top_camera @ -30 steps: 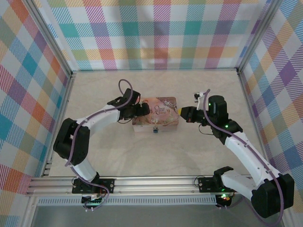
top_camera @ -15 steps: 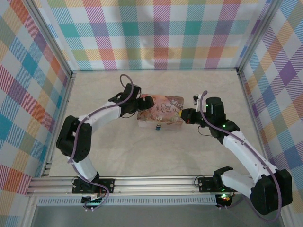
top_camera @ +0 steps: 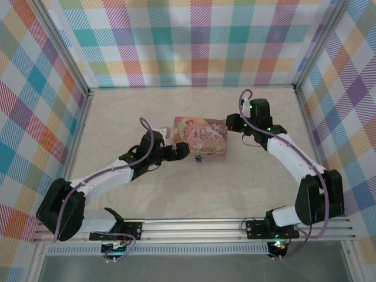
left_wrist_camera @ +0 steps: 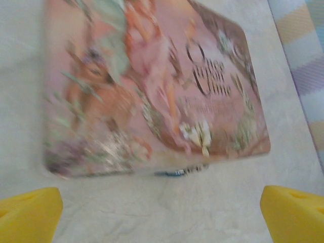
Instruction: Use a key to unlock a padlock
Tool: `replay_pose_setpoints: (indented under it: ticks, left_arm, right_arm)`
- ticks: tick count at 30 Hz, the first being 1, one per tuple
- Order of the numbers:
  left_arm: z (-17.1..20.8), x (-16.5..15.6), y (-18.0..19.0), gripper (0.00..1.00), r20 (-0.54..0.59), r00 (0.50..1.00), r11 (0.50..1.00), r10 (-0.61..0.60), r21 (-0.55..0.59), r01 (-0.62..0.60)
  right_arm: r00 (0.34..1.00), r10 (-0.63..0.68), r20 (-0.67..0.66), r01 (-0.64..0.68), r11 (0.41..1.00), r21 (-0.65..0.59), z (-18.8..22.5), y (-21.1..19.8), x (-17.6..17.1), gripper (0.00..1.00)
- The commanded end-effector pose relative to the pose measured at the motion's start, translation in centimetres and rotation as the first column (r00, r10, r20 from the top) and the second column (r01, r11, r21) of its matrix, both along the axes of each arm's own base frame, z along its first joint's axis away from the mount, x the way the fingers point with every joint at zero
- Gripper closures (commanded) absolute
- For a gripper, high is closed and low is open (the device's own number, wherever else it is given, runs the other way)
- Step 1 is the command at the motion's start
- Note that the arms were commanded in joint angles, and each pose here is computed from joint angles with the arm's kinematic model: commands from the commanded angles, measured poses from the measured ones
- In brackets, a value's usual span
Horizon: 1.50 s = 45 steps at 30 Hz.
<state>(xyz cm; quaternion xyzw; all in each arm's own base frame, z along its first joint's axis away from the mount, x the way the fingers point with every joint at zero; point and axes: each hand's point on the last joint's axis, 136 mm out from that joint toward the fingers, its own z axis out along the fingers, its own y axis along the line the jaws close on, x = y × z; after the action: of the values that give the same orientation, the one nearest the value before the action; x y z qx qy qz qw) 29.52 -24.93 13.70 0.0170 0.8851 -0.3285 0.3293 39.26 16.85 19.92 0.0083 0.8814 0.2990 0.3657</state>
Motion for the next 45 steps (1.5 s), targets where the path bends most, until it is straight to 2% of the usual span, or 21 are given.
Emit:
replay_pose_setpoints:
  ticks: [1,4,9,14,24,28,32,36,38,41,45]
  left_arm:
    - [0.3,-0.6,-2.6,0.0,0.187,0.979,0.997,-0.076,-0.013,0.08]
    - [0.0,-0.3,-3.8,0.0,0.259,0.963,0.996,-0.077,-0.018,0.084]
    - [-2.2,0.0,-6.7,0.0,0.274,0.949,0.987,-0.157,0.081,0.139]
    - [-4.3,0.1,-8.2,0.0,0.28,0.945,0.983,-0.168,0.125,0.138]
    - [-6.2,0.3,-10.4,0.01,0.292,0.935,0.977,-0.203,0.124,0.173]
    - [-6.7,0.4,-11.7,0.02,0.289,0.927,0.971,-0.237,0.106,0.215]
    - [-6.7,0.0,-13.5,0.13,0.292,0.909,0.955,-0.296,0.063,0.29]
    - [-5.8,0.0,-14.0,0.13,0.32,0.898,0.95,-0.301,0.023,0.311]
    - [-5.2,0.0,-14.2,0.16,0.333,0.891,0.944,-0.308,-0.012,0.331]
    - [-4.2,0.5,-14.0,0.22,0.33,0.898,0.936,-0.291,-0.097,0.339]
    - [-3.4,1.2,-13.3,0.23,0.324,0.908,0.933,-0.265,-0.152,0.326]
  right_arm:
    - [0.999,-0.043,0.03,0.045,0.997,-0.058,-0.3,-1.0,2.4,1.0]
    - [0.998,-0.06,0.016,0.061,0.995,-0.081,-1.1,-1.2,3.6,1.0]
    - [0.995,-0.094,0.016,0.095,0.987,-0.129,-2.3,-1.9,5.0,1.0]
    - [0.99,-0.142,0.006,0.141,0.972,-0.186,-3.9,-3.2,5.8,1.0]
    - [0.989,-0.149,-0.026,0.14,0.968,-0.21,-6.3,-3.1,7.0,1.0]
    - [0.991,-0.127,-0.049,0.116,0.975,-0.188,-7.0,-2.4,6.9,1.0]
    - [0.992,-0.111,-0.058,0.1,0.98,-0.173,-7.3,-2.1,6.8,1.0]
    - [0.993,-0.104,-0.061,0.092,0.981,-0.17,-7.5,-2.0,6.4,1.0]
    - [0.993,-0.103,-0.063,0.091,0.981,-0.17,-7.6,-2.1,6.2,1.0]
    - [0.993,-0.1,-0.063,0.088,0.982,-0.165,-7.6,-2.0,6.0,1.0]
    - [0.993,-0.099,-0.061,0.088,0.983,-0.162,-7.5,-2.0,5.9,1.0]
